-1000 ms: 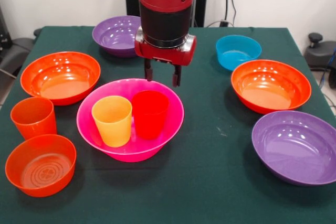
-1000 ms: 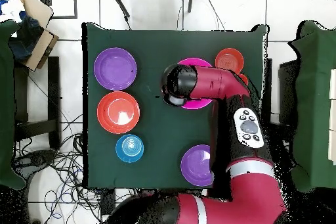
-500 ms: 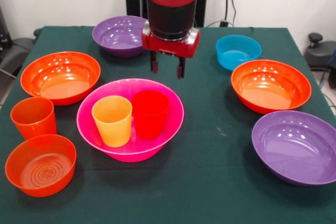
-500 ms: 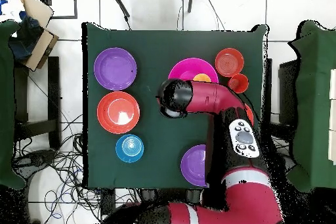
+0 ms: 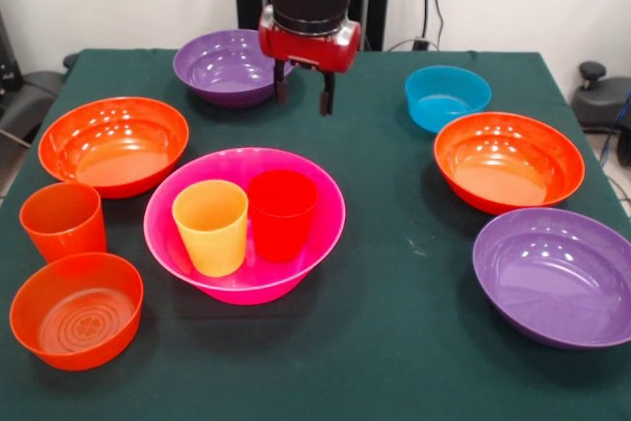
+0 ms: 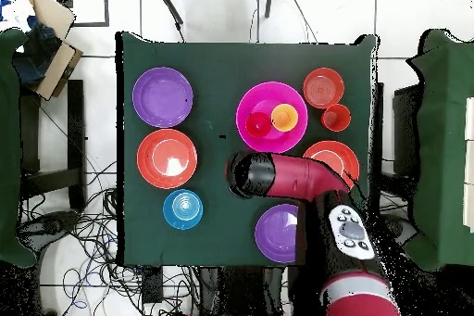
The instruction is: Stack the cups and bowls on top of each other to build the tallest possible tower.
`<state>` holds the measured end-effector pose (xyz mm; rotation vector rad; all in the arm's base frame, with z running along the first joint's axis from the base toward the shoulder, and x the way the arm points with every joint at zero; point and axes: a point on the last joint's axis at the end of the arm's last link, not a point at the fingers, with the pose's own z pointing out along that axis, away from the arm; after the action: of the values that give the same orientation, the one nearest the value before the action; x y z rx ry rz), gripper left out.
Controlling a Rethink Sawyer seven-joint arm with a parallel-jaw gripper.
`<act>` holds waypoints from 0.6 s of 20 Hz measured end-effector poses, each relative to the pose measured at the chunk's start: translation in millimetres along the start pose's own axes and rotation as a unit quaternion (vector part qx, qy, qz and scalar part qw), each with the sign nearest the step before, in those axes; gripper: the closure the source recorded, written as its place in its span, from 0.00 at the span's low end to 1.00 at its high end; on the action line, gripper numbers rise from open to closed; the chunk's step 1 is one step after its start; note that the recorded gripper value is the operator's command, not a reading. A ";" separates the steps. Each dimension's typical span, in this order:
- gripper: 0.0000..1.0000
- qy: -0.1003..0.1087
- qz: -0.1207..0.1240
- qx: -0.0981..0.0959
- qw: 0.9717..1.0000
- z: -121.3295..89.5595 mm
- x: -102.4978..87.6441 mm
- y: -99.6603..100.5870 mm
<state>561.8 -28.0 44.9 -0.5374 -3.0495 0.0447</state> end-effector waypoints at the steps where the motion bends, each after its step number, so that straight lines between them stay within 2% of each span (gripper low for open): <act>1: 0.00 -0.003 0.002 -0.001 1.000 2.2 5.7 -3.5; 2: 0.00 -0.007 0.005 -0.001 1.000 8.9 18.8 -10.3; 6: 0.00 -0.016 0.003 0.004 1.000 25.6 46.9 -21.7; 12: 0.00 -0.009 -0.002 0.010 1.000 44.7 82.5 -32.2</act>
<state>471.2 -30.9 4.7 -0.5332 -3.0642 0.0812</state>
